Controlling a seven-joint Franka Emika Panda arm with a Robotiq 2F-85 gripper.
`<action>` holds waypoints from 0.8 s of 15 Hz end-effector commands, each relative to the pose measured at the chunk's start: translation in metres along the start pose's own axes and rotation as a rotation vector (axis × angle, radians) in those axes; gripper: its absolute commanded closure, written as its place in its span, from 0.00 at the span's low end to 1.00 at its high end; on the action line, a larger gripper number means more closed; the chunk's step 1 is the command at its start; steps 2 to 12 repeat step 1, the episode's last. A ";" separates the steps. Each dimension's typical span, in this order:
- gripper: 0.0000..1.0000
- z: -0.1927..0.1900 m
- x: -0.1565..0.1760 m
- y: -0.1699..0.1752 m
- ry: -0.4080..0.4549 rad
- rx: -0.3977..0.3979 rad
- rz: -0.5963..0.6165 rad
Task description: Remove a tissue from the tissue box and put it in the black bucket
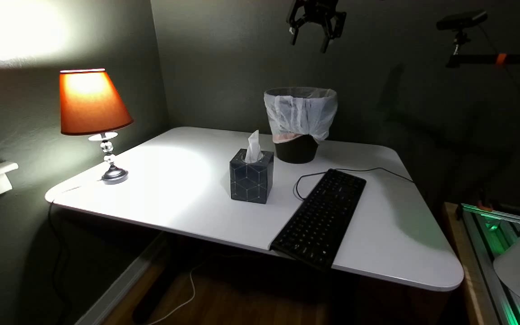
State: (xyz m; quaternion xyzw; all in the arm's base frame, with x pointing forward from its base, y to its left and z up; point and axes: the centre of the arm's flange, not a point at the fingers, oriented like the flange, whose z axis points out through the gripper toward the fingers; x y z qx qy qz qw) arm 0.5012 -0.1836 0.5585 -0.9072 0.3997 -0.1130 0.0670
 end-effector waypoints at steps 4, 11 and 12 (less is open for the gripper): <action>0.00 0.000 0.000 0.000 0.000 0.000 0.000; 0.00 0.000 0.000 0.000 0.000 0.000 0.000; 0.00 0.000 0.000 0.000 0.000 0.000 0.000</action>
